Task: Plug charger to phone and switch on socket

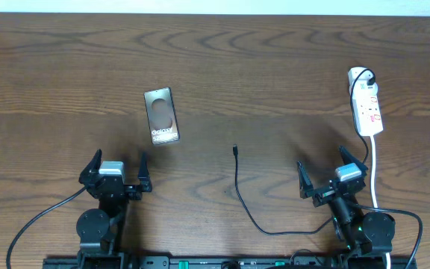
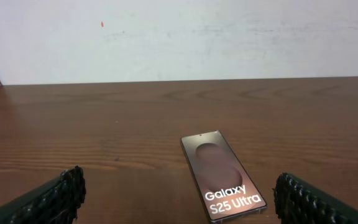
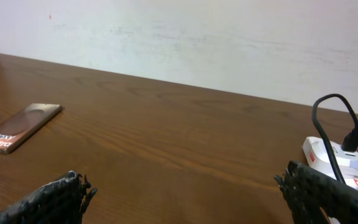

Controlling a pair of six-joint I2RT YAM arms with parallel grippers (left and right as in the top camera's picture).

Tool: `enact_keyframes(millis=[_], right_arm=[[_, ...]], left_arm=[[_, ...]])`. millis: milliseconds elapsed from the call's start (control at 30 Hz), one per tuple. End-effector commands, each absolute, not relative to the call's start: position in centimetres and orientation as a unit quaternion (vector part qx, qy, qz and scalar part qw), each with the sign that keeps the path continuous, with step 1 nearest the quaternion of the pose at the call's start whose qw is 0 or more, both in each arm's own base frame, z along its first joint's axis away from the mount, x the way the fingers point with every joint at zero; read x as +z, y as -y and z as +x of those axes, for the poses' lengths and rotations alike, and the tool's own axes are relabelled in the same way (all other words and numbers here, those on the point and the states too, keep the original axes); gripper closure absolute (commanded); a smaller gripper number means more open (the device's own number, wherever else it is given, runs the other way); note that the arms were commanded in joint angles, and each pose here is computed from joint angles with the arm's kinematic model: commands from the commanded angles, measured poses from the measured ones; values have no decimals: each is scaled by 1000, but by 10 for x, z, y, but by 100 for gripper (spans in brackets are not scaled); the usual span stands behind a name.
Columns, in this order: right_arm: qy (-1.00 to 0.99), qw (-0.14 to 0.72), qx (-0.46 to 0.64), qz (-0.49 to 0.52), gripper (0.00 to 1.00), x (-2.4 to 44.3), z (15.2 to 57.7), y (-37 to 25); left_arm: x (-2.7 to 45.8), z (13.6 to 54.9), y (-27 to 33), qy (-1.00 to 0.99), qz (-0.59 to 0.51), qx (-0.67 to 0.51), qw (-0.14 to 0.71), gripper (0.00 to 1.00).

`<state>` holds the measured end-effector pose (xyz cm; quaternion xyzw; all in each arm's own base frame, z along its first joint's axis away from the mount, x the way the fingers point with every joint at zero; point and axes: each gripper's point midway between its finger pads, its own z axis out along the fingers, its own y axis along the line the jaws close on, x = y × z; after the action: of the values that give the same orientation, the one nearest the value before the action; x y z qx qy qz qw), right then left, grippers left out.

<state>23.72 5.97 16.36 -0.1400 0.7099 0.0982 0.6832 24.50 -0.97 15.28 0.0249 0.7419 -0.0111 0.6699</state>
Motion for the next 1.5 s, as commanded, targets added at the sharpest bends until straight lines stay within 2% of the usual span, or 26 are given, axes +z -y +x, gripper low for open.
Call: enact_keyframes(millis=[0, 367, 567, 833, 1167, 1233, 1367, 1467], right_arm=[[-709, 683, 96, -144, 1, 163, 237, -60], [-709, 683, 96, -144, 1, 163, 237, -60], [-709, 683, 96, -144, 1, 163, 237, -60], [-709, 683, 96, -144, 1, 163, 237, -60], [-709, 683, 96, -144, 1, 163, 237, -60], [-709, 683, 96, -144, 1, 163, 237, -60], [-709, 683, 96, -144, 1, 163, 237, -60], [-709, 683, 96, -144, 1, 163, 237, -60]], left_arm=[[139, 244, 9, -756, 35, -1, 654, 2], [179, 244, 9, -716, 18, -17, 697, 2], [234, 228, 23, -694, -11, -105, 712, 2], [300, 206, 24, -704, -23, -120, 699, 2], [399, 208, 41, -786, 0, -148, 600, 2], [418, 215, 41, -824, 24, -126, 551, 2], [433, 233, 40, -867, 43, -108, 485, 2], [425, 254, 39, -900, 39, -104, 421, 2]])
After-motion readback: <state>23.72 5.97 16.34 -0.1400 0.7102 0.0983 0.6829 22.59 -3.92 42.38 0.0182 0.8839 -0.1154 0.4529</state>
